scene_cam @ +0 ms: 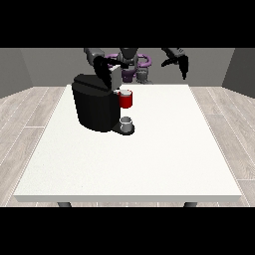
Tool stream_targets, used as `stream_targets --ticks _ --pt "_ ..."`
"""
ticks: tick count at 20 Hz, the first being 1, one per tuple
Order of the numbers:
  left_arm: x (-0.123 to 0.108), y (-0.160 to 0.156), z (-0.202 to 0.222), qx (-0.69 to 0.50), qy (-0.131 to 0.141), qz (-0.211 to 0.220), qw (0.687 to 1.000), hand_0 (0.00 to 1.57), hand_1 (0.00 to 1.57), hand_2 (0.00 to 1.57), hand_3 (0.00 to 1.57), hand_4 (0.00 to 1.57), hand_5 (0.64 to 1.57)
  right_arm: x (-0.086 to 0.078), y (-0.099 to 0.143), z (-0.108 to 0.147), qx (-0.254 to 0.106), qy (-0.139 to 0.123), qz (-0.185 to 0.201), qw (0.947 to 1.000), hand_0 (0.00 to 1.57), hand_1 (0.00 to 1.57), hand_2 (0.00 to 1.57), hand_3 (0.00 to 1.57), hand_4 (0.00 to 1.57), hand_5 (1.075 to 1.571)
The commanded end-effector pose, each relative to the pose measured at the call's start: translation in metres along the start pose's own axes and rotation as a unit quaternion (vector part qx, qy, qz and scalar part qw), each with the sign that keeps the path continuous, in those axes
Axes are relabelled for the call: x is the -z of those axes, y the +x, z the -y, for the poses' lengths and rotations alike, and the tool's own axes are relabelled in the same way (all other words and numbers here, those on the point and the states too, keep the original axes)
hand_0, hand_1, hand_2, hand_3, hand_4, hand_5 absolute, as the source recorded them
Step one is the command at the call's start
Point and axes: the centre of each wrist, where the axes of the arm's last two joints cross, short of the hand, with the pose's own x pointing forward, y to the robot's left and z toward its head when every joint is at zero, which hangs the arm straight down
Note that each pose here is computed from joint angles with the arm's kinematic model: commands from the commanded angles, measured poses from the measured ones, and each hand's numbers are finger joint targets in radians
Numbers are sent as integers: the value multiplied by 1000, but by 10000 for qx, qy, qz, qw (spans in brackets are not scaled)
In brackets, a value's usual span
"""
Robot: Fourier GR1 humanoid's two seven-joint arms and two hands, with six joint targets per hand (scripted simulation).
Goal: Insert the coffee pod into the coffee machine and close the lid
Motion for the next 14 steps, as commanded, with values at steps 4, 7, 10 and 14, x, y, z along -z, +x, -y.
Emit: stream_targets --ticks 4,7,10,14 --pt "-3 -7 12 18 -186 33 9998 0 0 0 0 411 1571 6 32 -39 -215 449 577 9971 0 0 0 0 0 1571" --pt "16 9 18 127 -173 251 9995 0 0 0 0 330 1571 13 67 -34 -626 355 1030 9921 0 0 0 0 0 1571" --pt "15 7 14 73 -313 198 9993 0 0 0 0 383 1571 13 75 -37 -734 249 957 9924 0 0 0 0 82 1571" --pt "24 20 24 162 -521 413 9977 0 0 0 0 331 1571 16 97 -25 -896 43 1044 9905 0 0 0 0 259 1571"
